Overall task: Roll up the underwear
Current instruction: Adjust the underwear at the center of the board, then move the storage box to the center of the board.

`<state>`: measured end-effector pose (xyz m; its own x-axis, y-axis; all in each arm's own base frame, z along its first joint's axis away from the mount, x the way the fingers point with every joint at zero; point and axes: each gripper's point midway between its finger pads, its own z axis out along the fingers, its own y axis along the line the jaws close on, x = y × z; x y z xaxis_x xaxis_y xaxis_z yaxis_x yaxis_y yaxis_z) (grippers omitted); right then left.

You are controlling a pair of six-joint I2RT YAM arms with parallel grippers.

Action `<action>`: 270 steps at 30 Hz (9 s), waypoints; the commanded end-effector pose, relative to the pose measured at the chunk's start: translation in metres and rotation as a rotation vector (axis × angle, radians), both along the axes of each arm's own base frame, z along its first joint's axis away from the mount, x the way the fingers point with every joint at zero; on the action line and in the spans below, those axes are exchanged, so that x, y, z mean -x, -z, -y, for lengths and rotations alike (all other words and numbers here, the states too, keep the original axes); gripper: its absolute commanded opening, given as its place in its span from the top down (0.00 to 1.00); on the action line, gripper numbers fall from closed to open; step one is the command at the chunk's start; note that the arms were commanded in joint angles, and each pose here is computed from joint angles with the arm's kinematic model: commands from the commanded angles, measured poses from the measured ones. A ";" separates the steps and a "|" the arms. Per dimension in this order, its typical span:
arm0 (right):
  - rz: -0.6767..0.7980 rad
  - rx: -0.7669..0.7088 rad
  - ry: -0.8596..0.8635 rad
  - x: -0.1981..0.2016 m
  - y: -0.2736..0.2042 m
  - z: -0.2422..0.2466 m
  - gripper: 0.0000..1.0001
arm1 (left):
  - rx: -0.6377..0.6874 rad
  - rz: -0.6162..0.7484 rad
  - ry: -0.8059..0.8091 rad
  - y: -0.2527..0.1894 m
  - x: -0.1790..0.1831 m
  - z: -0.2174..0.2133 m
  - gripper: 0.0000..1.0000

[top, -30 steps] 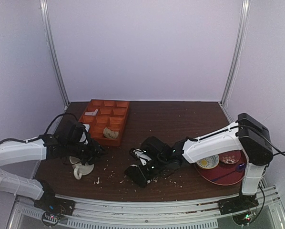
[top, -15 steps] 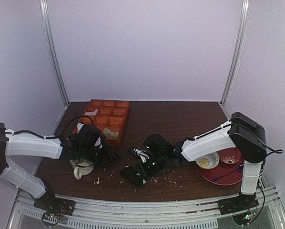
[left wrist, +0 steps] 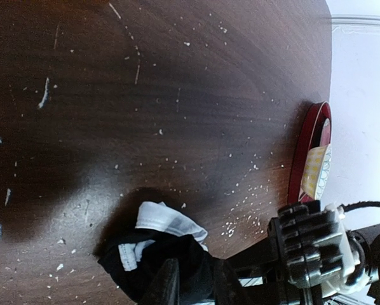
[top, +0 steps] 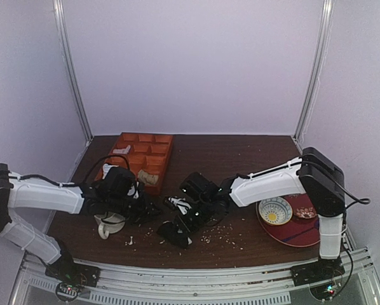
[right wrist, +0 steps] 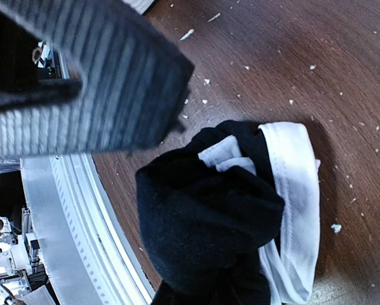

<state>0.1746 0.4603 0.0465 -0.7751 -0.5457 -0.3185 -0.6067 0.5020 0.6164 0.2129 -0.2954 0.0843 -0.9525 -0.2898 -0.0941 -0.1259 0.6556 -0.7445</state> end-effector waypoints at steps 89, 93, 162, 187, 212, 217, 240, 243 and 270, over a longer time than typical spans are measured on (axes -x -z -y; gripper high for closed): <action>-0.148 0.120 -0.139 0.044 0.044 -0.008 1.00 | -0.131 -0.181 -0.013 0.033 0.050 -0.017 0.75; -0.154 0.142 -0.142 0.046 0.051 -0.006 1.00 | -0.144 -0.162 -0.022 0.028 0.048 -0.021 0.75; -0.159 0.135 -0.060 0.025 0.042 -0.002 1.00 | 0.026 -0.035 -0.638 0.044 0.090 -0.041 0.08; -0.244 0.066 -0.139 0.049 0.033 -0.016 1.00 | 0.128 0.068 -0.700 0.053 0.083 -0.042 0.10; -0.271 0.045 -0.193 0.061 0.026 -0.027 1.00 | 0.240 0.124 -0.676 0.046 0.076 -0.030 0.94; -0.267 0.033 -0.196 0.059 0.022 -0.030 1.00 | 0.275 0.153 -0.651 0.039 0.071 -0.031 0.81; -0.153 -0.146 0.149 -0.065 -0.070 -0.002 1.00 | 0.014 0.530 -0.487 -0.134 0.047 -0.122 0.36; -0.153 -0.192 0.195 -0.080 -0.088 0.001 1.00 | -0.042 0.534 -0.495 -0.137 0.041 -0.136 0.36; 0.408 0.137 0.557 -0.217 -0.146 0.061 1.00 | -0.241 0.367 -0.445 -0.120 -0.088 -0.184 0.34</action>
<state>0.3546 0.4228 0.1837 -0.8563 -0.1484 -0.4947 -0.4173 0.7631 0.4935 0.2785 -0.1045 0.1903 -0.6074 -0.6274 -0.4873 -0.2923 0.7469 -0.5973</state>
